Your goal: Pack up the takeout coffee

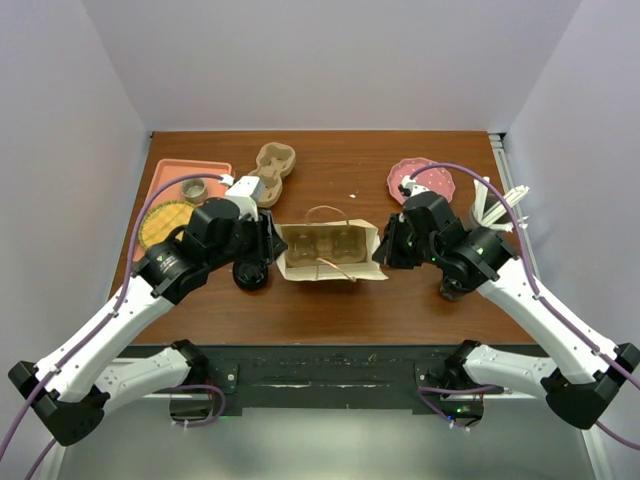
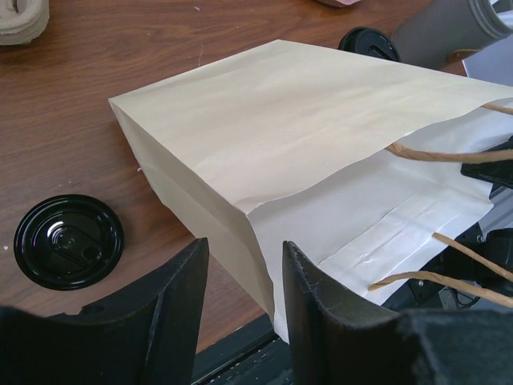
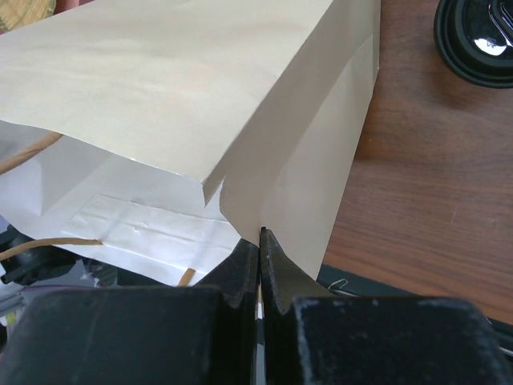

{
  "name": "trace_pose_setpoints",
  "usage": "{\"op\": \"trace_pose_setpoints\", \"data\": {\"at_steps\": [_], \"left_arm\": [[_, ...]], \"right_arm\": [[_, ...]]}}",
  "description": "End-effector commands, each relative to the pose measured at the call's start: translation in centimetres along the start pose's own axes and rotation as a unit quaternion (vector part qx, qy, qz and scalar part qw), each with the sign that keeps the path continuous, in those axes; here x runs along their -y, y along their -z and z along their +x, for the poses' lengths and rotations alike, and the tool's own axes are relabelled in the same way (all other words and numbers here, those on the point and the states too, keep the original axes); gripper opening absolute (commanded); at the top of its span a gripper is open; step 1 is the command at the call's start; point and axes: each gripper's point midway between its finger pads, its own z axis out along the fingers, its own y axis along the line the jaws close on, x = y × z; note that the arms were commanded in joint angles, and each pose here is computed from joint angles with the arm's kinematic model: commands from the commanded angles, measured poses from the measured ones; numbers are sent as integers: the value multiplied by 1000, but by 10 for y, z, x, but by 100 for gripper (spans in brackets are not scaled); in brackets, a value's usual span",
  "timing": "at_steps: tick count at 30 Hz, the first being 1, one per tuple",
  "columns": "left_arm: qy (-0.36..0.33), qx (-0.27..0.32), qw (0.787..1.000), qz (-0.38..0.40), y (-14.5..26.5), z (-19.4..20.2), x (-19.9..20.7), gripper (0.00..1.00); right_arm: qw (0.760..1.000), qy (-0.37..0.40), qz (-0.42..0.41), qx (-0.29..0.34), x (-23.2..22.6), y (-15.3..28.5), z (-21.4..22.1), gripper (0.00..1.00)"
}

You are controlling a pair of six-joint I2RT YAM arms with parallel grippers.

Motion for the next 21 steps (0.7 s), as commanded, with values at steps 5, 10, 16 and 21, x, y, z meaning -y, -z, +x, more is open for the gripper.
{"op": "trace_pose_setpoints", "data": {"at_steps": [5,10,16,21], "left_arm": [[14,24,1000,10,5,-19,11,45],[11,19,1000,7,5,-17,10,33],[12,17,1000,6,6,-18,10,36],[6,18,1000,12,5,-20,13,2]], "right_arm": [[1000,-16,-19,13,-5,2,-1,0],[1000,-16,-17,11,-3,2,2,0],[1000,-17,-17,13,-2,3,2,0],[1000,-18,-24,10,-5,2,3,2]]}}
